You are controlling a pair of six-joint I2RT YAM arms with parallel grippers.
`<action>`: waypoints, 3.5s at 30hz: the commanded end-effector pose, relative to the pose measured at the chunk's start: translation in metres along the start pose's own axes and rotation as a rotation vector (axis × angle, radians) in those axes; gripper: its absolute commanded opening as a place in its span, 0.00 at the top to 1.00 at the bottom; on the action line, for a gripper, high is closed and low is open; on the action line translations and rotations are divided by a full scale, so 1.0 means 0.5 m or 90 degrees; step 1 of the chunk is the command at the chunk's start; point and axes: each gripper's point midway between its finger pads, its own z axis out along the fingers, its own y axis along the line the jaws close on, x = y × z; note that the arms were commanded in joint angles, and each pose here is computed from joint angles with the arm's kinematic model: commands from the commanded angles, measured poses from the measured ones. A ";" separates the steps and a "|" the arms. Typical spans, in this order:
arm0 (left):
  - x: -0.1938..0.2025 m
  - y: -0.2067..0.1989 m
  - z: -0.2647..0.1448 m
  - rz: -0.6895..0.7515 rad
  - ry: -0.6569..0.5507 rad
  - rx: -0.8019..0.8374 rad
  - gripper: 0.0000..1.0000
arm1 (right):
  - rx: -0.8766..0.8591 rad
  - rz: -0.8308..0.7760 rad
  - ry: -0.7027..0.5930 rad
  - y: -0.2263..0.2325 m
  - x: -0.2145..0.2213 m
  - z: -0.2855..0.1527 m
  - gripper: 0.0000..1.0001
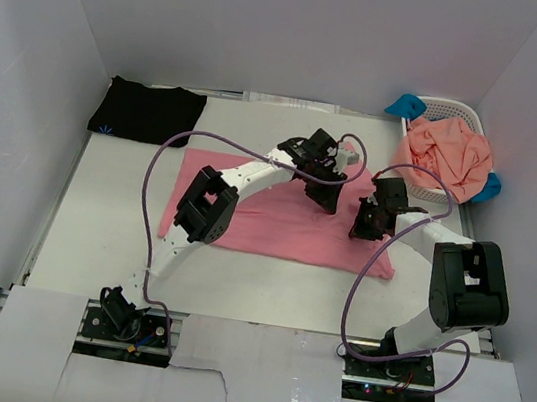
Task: Fold and stack the t-shirts
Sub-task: Grap the side of the flattened tshirt furthest away from the robot with both arms
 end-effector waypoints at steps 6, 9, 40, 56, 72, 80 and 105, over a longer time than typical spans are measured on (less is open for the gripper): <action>-0.032 -0.077 -0.058 0.049 -0.019 0.038 0.98 | 0.069 -0.008 0.112 -0.055 0.102 0.002 0.92; -0.034 -0.071 -0.058 0.047 -0.020 0.026 1.00 | 0.067 -0.008 0.113 -0.054 0.103 0.001 0.92; -0.090 0.043 -0.130 -0.081 -0.130 -0.221 0.97 | 0.067 -0.004 0.127 -0.059 0.124 0.004 0.92; -0.039 0.138 -0.148 -0.208 -0.099 -0.304 0.54 | 0.073 -0.006 0.113 -0.057 0.107 -0.008 0.89; -0.048 0.133 -0.460 -0.166 -0.235 -0.453 0.40 | 0.113 -0.010 0.061 -0.067 0.060 -0.045 0.78; 0.109 0.319 -0.627 -0.361 -0.253 -0.471 0.35 | 0.151 -0.017 0.092 -0.078 0.054 -0.069 0.77; 0.069 0.487 -0.594 -0.433 -0.246 -0.510 0.35 | 0.083 -0.045 -0.149 0.028 -0.426 0.023 0.40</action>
